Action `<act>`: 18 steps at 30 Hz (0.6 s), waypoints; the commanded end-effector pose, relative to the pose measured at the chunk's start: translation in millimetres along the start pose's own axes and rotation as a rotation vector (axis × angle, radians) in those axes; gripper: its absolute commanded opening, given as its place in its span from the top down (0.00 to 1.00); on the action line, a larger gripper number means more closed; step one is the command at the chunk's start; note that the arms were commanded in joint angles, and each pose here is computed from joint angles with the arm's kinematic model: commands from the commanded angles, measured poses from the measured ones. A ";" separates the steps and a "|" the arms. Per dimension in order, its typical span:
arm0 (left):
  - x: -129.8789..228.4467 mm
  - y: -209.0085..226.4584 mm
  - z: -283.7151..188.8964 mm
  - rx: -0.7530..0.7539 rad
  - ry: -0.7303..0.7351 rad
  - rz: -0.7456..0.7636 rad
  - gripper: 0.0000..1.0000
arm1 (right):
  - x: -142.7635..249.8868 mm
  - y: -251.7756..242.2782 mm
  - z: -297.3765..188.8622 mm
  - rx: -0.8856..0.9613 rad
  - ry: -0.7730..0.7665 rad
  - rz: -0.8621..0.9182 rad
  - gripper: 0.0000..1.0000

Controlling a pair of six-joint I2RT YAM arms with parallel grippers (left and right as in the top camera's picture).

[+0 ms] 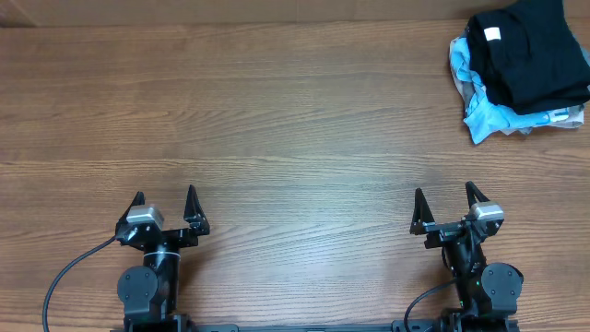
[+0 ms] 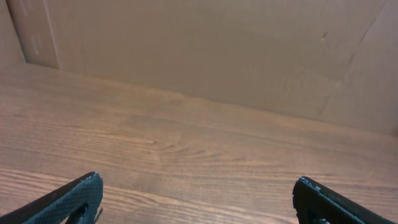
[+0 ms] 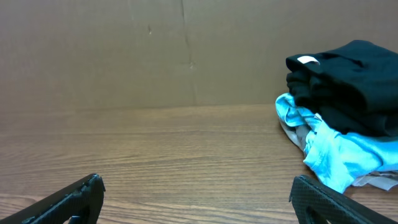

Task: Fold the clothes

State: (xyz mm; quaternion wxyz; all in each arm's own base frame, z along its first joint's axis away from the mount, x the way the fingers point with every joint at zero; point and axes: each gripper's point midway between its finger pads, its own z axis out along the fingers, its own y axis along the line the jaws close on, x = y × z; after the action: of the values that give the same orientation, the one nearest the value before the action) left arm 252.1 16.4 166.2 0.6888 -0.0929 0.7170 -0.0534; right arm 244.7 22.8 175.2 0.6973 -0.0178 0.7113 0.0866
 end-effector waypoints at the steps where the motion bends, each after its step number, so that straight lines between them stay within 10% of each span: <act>1: -5.5 -0.2 -4.1 0.003 -0.031 0.000 0.00 | 1.3 -4.0 -0.2 0.019 -0.006 0.004 0.00; 18: 9.6 3.4 -6.1 -0.012 0.027 0.016 0.00 | 1.3 -4.0 -0.2 0.019 -0.006 0.004 0.00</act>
State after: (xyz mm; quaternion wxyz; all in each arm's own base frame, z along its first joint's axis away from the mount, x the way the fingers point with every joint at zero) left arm 245.9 15.9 156.0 0.6759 -0.0947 0.7290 -0.0524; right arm 244.7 22.7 175.1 0.6972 -0.0175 0.7114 0.0863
